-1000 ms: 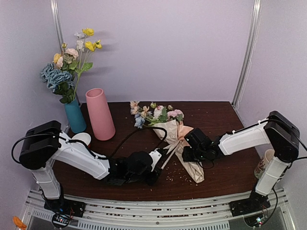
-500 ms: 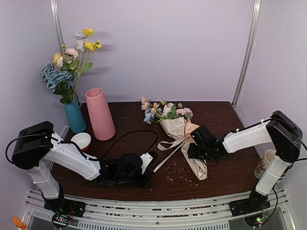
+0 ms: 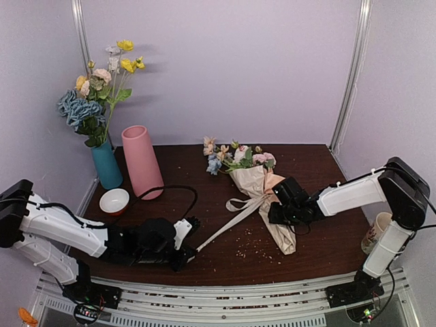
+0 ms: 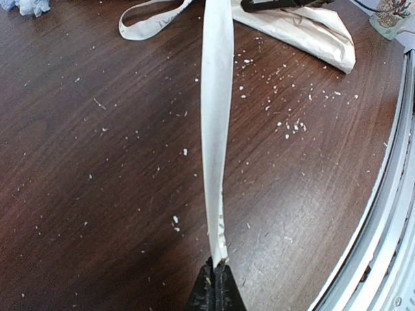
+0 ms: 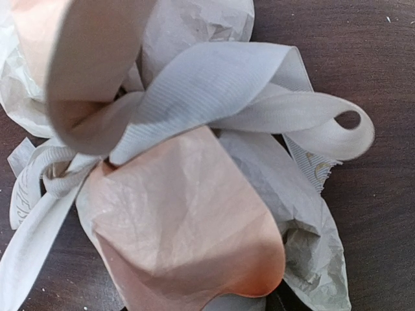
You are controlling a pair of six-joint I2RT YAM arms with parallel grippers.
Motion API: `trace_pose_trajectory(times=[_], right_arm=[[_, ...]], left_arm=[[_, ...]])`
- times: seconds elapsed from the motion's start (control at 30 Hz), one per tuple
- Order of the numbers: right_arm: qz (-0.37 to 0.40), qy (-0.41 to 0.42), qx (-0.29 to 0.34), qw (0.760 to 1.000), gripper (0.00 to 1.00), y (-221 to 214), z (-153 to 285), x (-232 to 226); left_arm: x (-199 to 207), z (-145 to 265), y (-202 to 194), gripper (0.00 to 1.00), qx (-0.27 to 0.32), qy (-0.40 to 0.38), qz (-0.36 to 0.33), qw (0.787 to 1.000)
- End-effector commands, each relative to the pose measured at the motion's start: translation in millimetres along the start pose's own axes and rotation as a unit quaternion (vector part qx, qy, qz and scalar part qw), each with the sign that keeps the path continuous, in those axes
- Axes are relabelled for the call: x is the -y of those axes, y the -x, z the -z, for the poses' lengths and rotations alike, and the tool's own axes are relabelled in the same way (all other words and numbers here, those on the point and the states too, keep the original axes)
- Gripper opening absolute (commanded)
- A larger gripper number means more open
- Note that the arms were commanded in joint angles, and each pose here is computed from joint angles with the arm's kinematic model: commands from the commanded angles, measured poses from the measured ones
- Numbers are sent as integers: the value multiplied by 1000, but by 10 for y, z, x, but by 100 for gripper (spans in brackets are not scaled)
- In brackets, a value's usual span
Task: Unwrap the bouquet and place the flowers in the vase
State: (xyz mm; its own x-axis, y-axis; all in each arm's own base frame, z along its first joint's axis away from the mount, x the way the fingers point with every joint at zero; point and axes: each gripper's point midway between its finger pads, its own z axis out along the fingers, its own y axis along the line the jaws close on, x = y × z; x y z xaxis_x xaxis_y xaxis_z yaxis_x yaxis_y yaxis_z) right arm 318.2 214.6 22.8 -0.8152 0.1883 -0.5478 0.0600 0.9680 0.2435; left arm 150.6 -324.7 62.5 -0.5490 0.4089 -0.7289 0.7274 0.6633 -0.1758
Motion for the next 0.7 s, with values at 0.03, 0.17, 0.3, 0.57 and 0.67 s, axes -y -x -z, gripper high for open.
trace_pose_trajectory(times=[0.03,0.17,0.3,0.57,0.67], right_arm=[[9,-23,-41,999,43,-208,-64,188],[19,3,-51,999,46,-216,-47,80],[30,20,-61,998,50,-234,-27,14],[45,29,-71,996,59,-289,25,17],[44,32,-71,996,61,-298,48,18]], left_arm=[[-53,54,-212,0,-33,0,15,999],[-37,-40,-175,0,-29,3,14,999],[47,-145,-7,30,-14,-2,7,1000],[202,-363,594,82,32,14,-38,999],[220,-513,807,83,42,19,-49,998]])
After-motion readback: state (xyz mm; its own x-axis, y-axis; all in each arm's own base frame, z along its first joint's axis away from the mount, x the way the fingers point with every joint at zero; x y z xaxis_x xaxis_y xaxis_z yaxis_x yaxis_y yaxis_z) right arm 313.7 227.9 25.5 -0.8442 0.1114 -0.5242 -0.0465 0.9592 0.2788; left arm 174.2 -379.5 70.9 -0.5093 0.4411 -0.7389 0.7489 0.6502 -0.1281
